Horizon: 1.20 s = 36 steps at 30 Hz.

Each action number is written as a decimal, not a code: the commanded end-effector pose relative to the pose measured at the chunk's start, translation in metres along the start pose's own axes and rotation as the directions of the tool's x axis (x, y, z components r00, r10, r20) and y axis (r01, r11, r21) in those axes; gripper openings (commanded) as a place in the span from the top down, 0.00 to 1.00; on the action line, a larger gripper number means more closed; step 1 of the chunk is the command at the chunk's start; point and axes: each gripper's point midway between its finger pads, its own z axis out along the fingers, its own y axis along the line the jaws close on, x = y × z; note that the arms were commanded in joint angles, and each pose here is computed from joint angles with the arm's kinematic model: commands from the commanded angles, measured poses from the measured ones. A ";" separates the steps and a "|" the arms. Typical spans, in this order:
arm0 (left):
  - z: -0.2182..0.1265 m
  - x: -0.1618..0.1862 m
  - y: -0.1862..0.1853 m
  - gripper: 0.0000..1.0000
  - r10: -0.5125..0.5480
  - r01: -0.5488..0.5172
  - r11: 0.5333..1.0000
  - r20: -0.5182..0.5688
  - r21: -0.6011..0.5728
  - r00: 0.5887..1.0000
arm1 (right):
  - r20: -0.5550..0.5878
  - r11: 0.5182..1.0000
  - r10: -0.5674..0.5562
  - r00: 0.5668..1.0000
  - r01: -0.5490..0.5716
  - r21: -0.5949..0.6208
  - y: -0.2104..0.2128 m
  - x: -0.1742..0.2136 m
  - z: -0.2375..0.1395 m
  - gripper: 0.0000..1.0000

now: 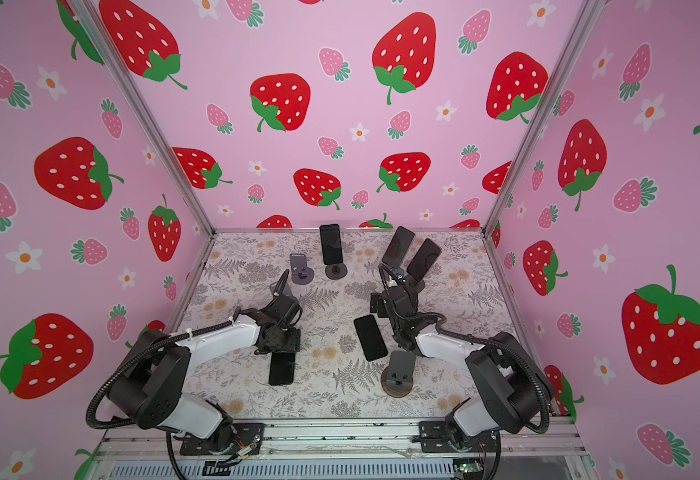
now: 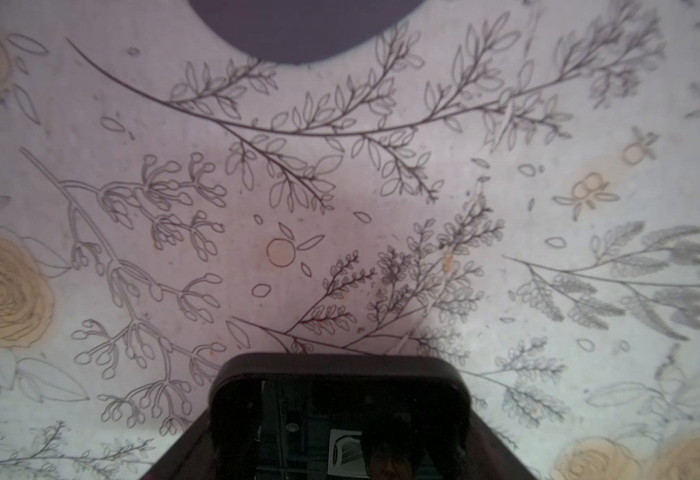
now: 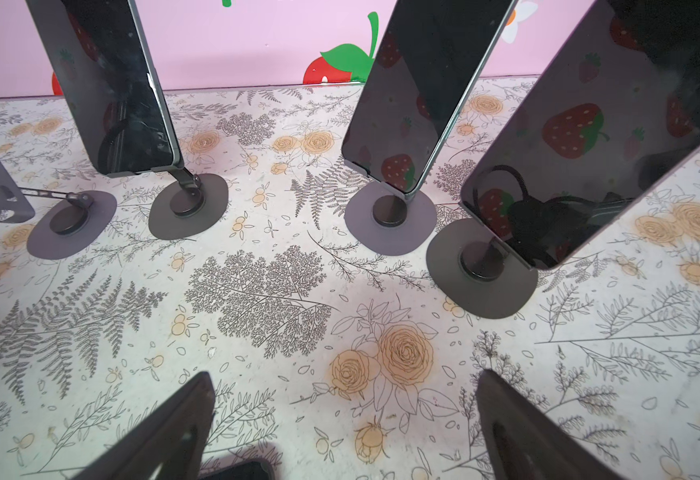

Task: Remove the phone from the phone stand

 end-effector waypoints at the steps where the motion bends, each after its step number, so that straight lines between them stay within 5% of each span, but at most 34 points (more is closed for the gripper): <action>1: 0.014 0.016 0.004 0.39 0.019 -0.021 1.000 -0.085 -0.016 0.996 | 0.015 1.000 0.018 1.000 -0.019 0.020 -0.004 -0.007 -0.002 0.00; 36: 0.023 0.018 0.000 0.25 0.018 -0.018 1.000 -0.126 -0.002 0.992 | 0.013 1.000 -0.002 1.000 0.001 0.029 -0.006 -0.003 0.000 0.00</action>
